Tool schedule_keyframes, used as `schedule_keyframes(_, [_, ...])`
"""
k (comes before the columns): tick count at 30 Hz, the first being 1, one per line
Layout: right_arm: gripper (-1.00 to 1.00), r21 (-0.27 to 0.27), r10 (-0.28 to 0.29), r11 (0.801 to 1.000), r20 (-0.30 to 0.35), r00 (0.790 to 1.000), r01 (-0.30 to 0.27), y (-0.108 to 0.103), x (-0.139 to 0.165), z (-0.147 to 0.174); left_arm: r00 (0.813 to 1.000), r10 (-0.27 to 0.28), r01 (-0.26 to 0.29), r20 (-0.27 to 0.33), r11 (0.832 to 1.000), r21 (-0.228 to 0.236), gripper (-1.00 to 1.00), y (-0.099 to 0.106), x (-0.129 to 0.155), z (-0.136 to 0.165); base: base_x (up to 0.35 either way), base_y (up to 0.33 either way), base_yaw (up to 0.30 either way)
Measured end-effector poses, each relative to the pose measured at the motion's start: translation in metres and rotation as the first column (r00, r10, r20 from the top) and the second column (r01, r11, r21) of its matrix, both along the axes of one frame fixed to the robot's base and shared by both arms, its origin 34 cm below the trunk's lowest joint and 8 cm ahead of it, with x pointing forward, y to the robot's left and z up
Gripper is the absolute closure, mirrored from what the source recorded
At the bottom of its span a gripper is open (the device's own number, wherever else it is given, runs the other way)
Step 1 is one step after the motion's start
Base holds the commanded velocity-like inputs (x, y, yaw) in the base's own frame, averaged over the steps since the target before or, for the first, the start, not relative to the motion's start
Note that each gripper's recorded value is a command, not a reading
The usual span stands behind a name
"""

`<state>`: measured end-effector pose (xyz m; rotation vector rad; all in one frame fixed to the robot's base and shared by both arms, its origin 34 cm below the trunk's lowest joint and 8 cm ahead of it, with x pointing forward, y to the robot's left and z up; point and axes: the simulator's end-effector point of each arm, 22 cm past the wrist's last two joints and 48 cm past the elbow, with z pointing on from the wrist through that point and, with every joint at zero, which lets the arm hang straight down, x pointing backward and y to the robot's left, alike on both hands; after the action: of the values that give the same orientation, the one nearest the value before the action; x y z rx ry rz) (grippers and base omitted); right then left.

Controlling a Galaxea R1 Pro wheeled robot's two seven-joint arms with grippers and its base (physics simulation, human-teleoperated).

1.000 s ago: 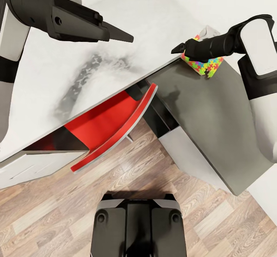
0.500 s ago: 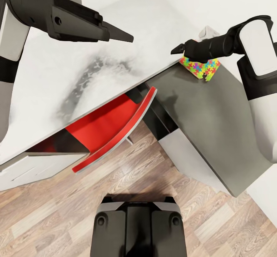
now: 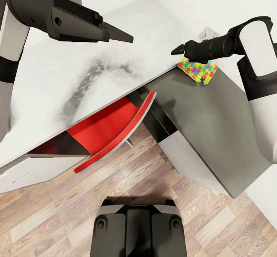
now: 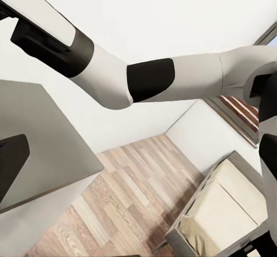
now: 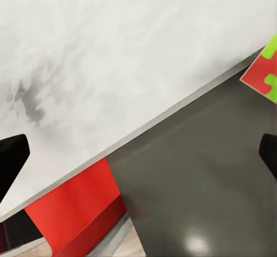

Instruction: Put all the toys in the child's room - the three board games (two on the bed and one on the table), the two jigsaw puzzles on the table, and the tennis ball on the table - inside the toy box on the table in the child's room.

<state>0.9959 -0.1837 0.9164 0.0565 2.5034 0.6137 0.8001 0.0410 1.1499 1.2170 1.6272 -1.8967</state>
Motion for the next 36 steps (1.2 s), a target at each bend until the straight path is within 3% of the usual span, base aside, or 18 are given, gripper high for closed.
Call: schedule_keyframes(36, [-1.00,-0.004,-0.004,1.000,0.058,0.998,0.004,-0.002,0.003,0.051,0.998,-0.002,0.001,0.061,1.000,0.013,-1.00,0.001,-0.011,0.038,0.000,0.000,0.000])
